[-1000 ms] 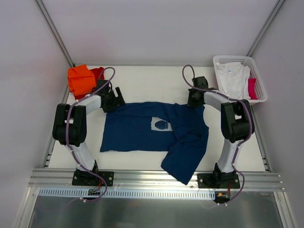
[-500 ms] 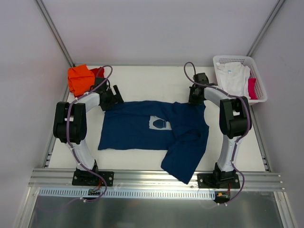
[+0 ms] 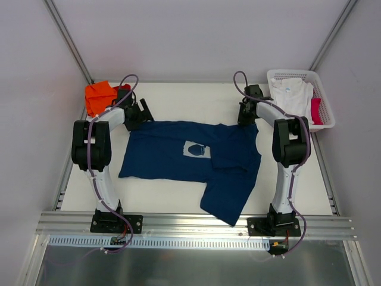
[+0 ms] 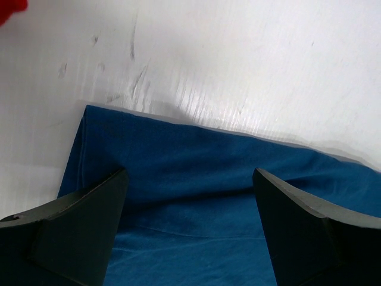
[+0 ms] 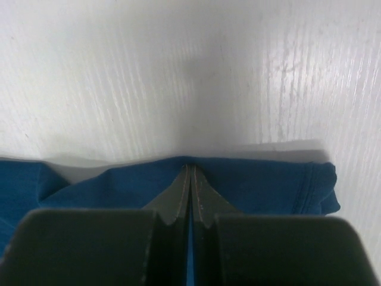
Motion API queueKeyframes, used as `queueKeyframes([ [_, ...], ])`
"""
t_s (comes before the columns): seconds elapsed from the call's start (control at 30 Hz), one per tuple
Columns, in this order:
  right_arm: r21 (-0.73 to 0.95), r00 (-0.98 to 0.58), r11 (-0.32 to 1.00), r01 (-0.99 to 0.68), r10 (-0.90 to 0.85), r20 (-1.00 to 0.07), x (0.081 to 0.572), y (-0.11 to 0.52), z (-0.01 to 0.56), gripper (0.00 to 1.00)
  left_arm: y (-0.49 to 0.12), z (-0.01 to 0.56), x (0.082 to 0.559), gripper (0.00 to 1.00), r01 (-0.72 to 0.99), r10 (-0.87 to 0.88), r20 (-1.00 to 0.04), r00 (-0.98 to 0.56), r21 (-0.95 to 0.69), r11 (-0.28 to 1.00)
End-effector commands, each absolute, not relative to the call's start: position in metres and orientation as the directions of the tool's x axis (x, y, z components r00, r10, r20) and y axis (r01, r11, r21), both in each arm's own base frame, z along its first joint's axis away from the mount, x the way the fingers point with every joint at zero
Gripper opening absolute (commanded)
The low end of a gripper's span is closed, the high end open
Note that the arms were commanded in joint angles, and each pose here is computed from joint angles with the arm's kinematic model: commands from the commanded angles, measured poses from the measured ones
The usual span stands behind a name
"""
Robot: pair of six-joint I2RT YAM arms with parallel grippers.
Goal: Fold and stack the t-shirts
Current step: Fold the flattened tshirt in 1/3 of the way
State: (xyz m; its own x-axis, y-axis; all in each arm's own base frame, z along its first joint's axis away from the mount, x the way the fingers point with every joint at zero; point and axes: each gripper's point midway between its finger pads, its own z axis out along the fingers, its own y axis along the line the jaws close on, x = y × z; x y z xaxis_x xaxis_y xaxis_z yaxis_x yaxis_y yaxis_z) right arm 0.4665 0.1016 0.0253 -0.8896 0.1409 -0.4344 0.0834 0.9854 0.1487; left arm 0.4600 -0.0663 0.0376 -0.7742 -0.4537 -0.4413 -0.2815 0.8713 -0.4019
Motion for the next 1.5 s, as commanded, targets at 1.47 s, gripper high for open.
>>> queueKeyframes([
  [1.47,0.098,-0.919,0.995,0.035,0.071,-0.387,0.421,0.121,0.023,0.00,-0.062,0.047,0.489,0.87,-0.269,-0.469,-0.438,-0.767,-0.445,0.854],
])
